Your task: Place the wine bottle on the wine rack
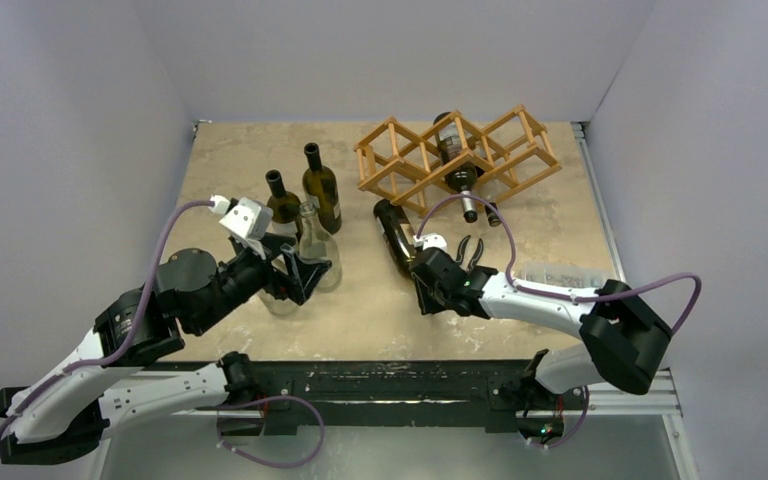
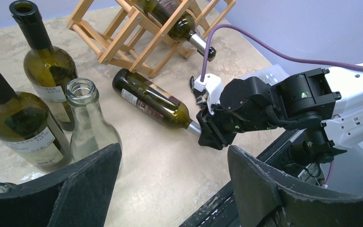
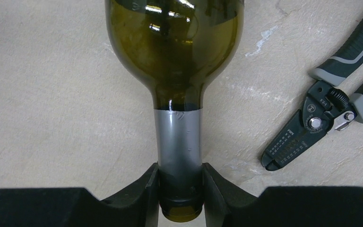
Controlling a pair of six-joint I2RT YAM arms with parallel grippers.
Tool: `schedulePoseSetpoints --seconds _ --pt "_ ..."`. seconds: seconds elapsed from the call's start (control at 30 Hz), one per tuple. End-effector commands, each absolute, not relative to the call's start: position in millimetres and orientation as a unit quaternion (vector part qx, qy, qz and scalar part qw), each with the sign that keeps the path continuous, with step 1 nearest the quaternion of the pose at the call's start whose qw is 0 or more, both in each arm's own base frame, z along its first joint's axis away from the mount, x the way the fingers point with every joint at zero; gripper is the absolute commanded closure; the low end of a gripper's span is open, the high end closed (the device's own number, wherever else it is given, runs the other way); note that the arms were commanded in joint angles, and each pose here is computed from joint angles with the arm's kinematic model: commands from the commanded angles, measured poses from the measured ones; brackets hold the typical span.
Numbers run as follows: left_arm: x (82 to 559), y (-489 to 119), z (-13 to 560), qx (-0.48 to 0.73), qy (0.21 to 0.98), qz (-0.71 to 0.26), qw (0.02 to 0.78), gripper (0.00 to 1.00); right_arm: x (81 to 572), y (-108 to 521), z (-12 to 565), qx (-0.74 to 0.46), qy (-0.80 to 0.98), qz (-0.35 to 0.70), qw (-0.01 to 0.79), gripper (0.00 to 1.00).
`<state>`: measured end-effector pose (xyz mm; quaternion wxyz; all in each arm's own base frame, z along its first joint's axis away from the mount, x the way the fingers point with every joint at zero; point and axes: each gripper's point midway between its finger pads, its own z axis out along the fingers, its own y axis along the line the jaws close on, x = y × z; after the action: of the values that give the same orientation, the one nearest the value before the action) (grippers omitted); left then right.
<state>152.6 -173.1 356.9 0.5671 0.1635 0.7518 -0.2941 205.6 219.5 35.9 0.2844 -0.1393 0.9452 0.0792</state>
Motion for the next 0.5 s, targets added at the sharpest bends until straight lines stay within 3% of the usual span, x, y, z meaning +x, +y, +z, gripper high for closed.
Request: schedulePoseSetpoints --seconds 0.0,0.27,0.47 --pt "153 -178 369 0.165 0.744 -0.303 0.573 0.18 223 231 42 -0.124 0.934 0.09 0.322 0.61" --pt "157 -187 360 0.169 0.75 -0.299 0.565 0.18 239 240 39 -0.116 0.928 0.082 0.344 0.2" --pt "156 -189 361 0.173 0.749 -0.302 0.563 0.18 260 255 38 -0.118 0.915 0.084 0.376 0.19"
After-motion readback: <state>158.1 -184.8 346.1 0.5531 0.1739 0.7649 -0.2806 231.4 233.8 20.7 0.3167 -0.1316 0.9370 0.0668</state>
